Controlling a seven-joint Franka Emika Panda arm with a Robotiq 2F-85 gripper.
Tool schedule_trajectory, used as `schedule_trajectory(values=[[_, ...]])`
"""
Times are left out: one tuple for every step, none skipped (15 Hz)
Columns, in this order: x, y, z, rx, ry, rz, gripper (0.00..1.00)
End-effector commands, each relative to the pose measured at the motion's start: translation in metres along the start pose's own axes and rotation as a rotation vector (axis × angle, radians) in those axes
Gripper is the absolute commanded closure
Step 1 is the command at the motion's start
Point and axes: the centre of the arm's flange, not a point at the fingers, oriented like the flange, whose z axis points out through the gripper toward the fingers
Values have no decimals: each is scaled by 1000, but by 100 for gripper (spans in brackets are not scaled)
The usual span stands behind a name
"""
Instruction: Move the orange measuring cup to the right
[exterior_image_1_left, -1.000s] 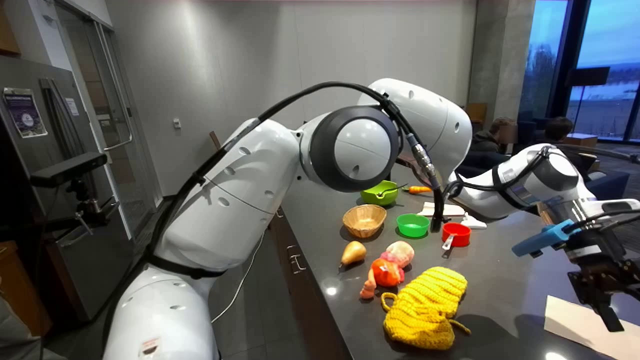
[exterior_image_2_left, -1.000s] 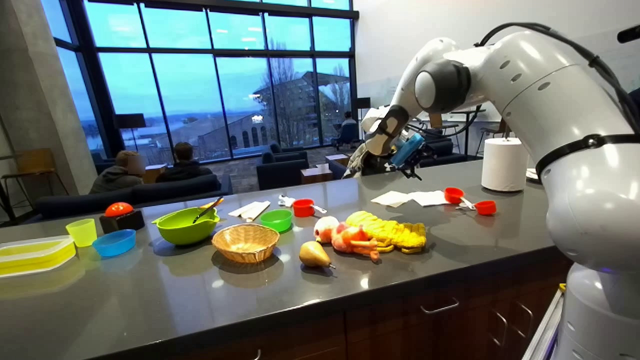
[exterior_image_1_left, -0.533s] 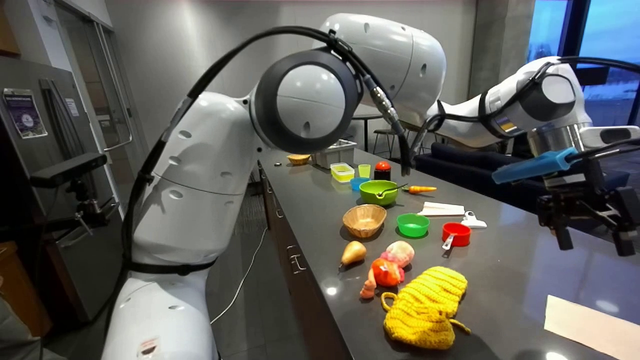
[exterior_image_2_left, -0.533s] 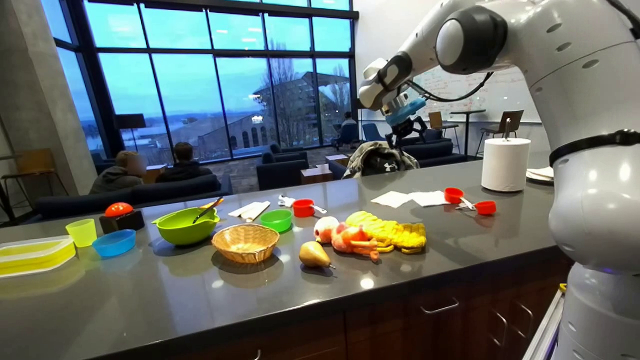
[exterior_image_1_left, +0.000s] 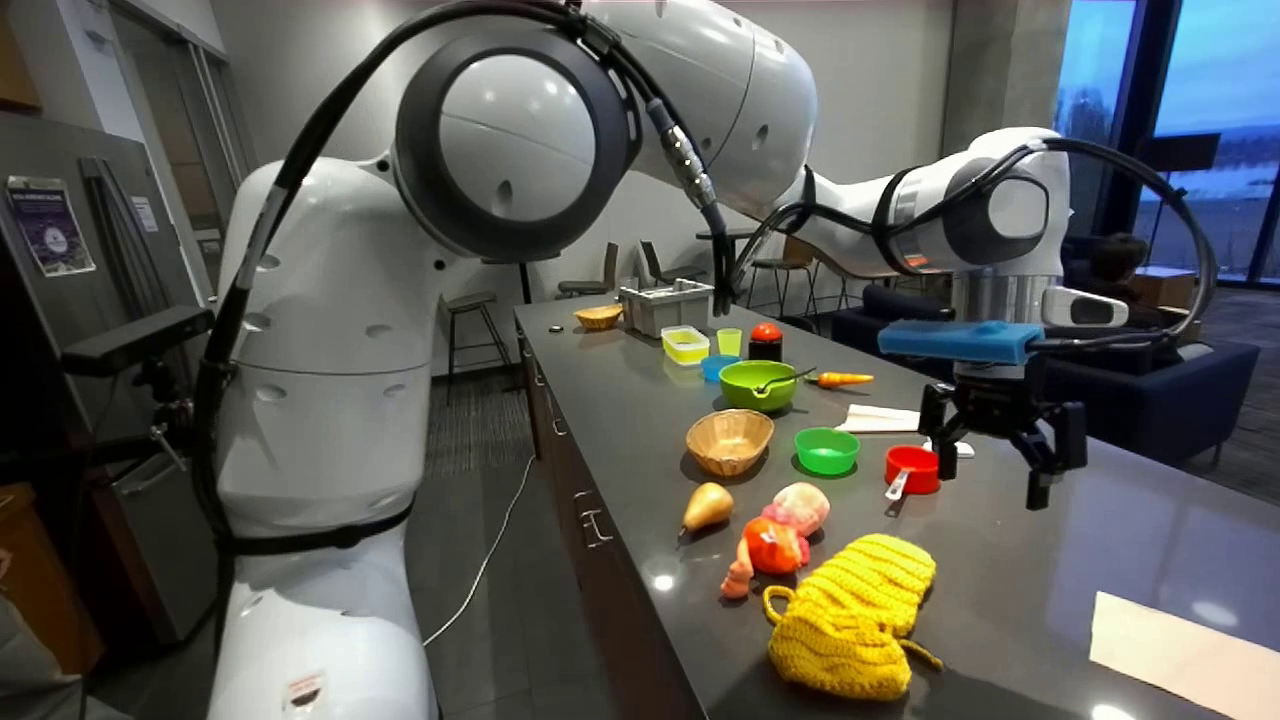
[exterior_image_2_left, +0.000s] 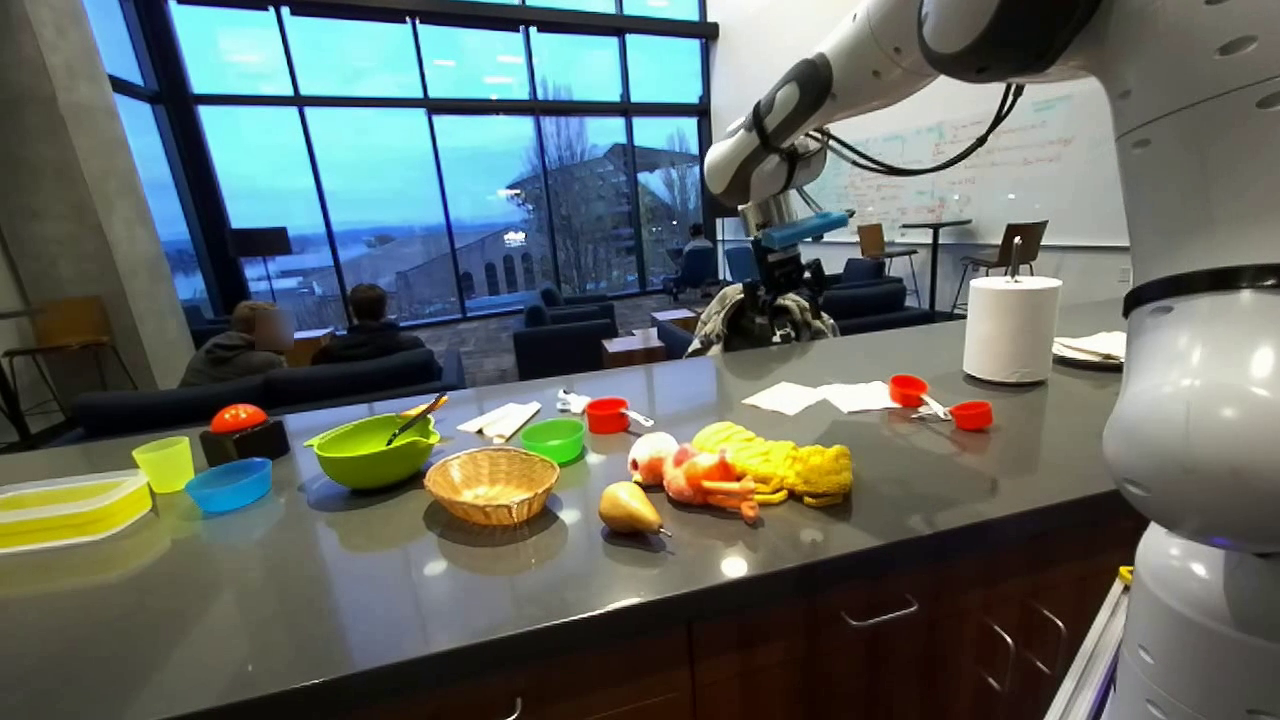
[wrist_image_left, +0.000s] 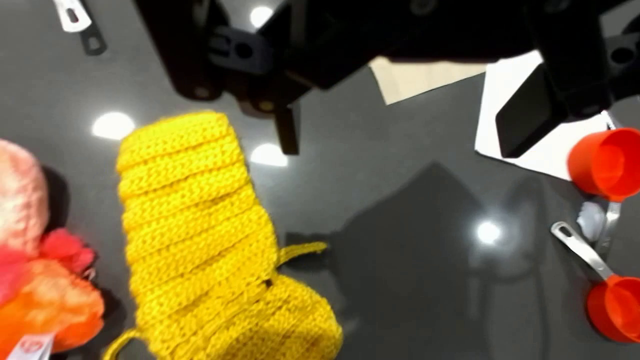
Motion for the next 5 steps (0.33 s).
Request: schedule_trajectory(values=[[-47,3,-3,116,-19,-165,0],[-61,7,-13,140,5,-213,0],[-71,10,-19,158,37,-256,0],[-78,15,-26,174,77,-274,0],[-69,19,-23,141,96,-221,0]])
